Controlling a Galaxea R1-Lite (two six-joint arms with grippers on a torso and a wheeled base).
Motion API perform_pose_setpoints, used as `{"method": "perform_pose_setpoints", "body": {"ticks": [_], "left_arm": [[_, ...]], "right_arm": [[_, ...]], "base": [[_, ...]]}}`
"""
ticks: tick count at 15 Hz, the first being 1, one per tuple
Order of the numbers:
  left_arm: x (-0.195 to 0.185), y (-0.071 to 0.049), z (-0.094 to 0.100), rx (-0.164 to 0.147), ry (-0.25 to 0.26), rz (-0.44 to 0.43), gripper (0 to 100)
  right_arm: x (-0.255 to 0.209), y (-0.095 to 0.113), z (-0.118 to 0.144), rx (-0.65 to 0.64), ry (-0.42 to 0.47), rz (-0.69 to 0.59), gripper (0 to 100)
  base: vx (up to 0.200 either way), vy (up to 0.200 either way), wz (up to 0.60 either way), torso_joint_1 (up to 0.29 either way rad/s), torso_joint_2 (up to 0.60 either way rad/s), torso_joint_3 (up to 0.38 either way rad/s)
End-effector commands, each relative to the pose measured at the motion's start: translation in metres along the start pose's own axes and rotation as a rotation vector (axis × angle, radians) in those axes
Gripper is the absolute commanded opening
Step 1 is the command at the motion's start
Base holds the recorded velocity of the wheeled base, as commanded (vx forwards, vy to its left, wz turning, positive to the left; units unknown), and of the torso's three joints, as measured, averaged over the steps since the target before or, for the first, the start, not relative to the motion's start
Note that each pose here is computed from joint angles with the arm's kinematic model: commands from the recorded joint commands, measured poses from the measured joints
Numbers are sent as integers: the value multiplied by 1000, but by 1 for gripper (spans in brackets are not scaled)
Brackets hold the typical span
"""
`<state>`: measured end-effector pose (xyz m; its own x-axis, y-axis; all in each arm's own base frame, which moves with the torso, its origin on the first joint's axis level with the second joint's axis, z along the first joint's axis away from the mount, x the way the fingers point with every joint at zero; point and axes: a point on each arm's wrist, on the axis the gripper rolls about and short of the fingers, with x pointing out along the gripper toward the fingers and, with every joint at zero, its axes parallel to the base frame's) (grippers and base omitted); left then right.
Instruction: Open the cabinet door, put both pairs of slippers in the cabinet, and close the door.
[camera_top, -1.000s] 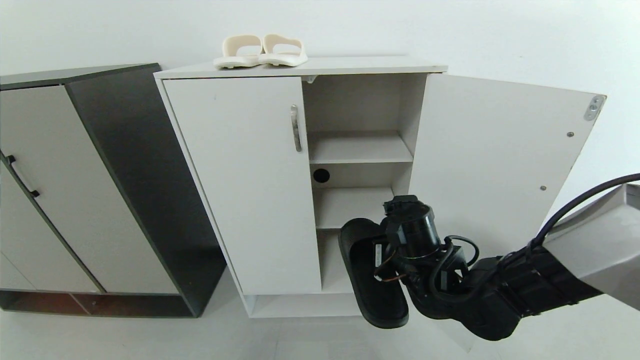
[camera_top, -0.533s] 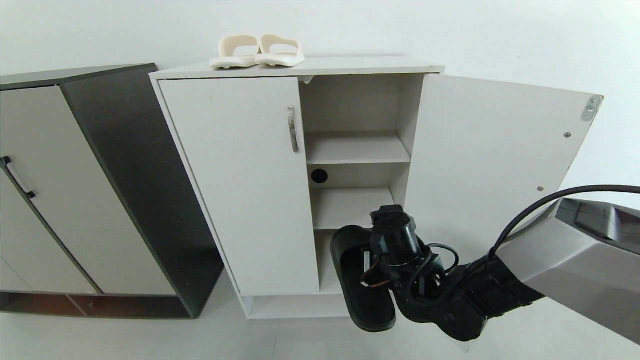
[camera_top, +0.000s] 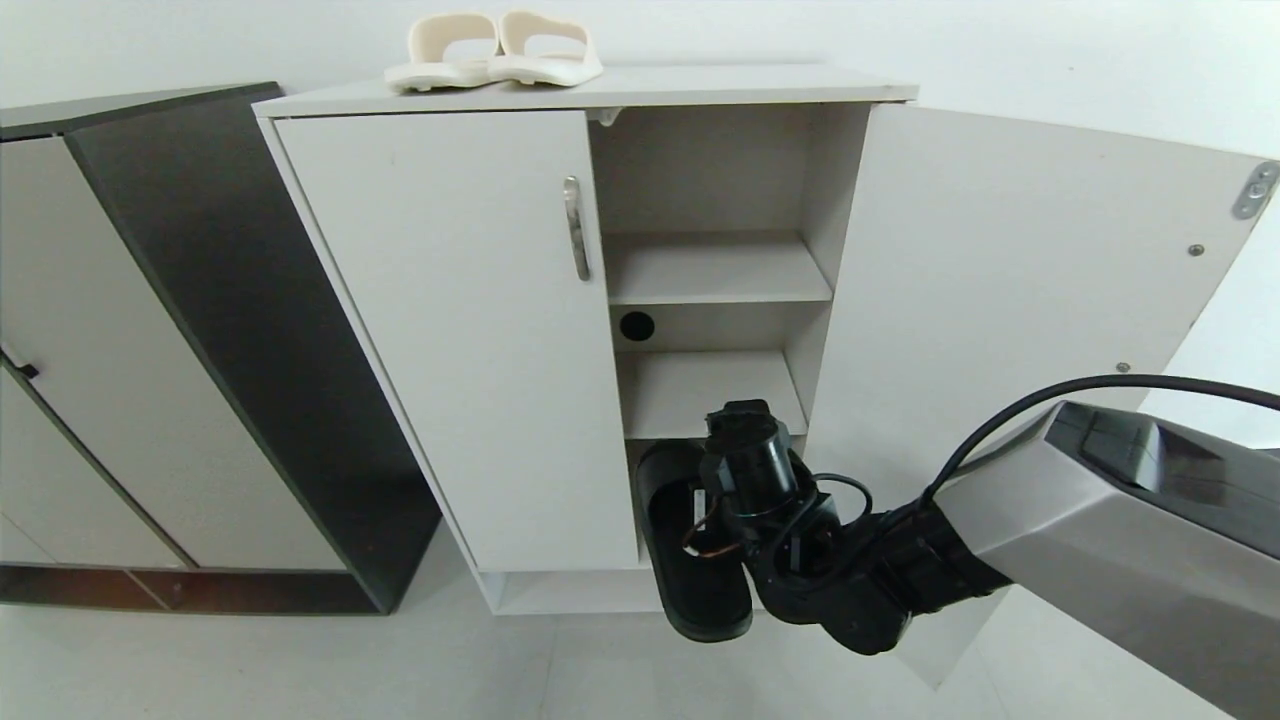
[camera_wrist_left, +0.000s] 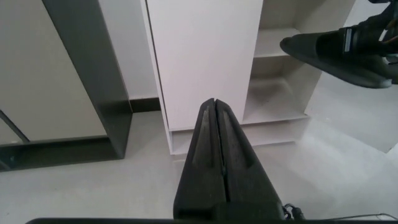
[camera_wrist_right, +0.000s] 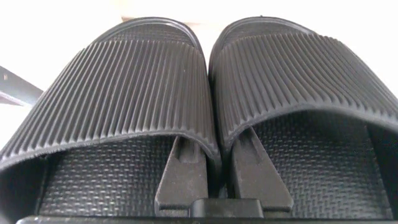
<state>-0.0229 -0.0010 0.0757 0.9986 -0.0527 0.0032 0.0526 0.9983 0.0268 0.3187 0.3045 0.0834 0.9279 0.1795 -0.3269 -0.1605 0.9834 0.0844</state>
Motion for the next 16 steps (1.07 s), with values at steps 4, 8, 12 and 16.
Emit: {"method": "perform_pose_setpoints", "body": {"ticks": [4,8,12,16], "left_arm": [[0,0,0,1,2,-1,0],[0,0,0,-1,2,1,0],[0,0,0,-1,3,1,0],[0,0,0,-1,2,1,0]], "right_arm": [[5,2,-7,-10,11,-7,0],[-1,4,-17,-25,23,-26,0],[0,8,-23,-60,-102,-97,0],[6,10,-30,-95,-257,-75,0]], "base": [[0,0,0,8,4,-195],[0,0,0,1,2,-197],[0,0,0,4,4,-74],[0,0,0,0,0,0]]}}
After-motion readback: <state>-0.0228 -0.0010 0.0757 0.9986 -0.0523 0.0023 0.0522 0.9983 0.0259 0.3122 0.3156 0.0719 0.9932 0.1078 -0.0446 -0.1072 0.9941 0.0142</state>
